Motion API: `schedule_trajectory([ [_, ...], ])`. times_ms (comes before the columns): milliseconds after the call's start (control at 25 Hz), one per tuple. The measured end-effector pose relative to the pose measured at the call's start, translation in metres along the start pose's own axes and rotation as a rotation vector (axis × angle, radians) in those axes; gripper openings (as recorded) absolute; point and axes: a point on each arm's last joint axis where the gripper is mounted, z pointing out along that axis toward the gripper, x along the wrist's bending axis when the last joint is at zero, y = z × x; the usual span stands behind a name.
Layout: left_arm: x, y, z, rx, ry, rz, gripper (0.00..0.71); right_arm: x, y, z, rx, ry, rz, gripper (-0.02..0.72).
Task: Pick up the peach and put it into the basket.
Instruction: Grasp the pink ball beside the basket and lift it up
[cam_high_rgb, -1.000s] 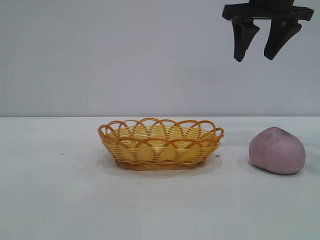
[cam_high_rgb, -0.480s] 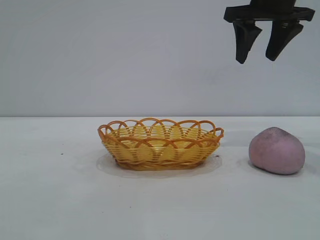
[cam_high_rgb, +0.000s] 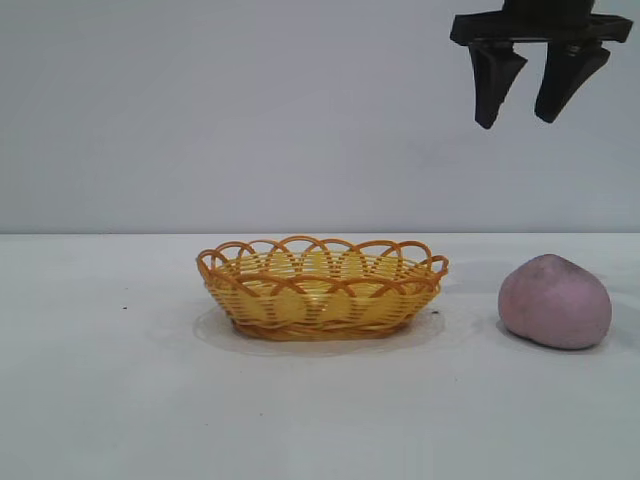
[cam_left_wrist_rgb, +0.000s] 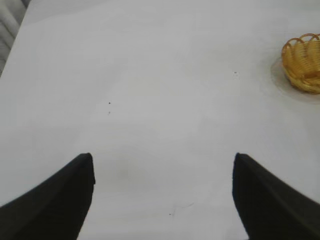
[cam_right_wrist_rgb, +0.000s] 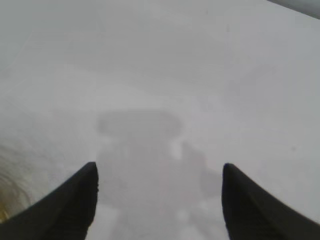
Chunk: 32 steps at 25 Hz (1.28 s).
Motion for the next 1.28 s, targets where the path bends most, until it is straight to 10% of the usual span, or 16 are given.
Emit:
schedule_trajectory([
  [1280, -0.001, 0.000, 0.000, 0.001, 0.028, -0.019, 0.507, 0.048, -0.091, 0.030, 0.535, 0.169, 0.012, 0.461],
])
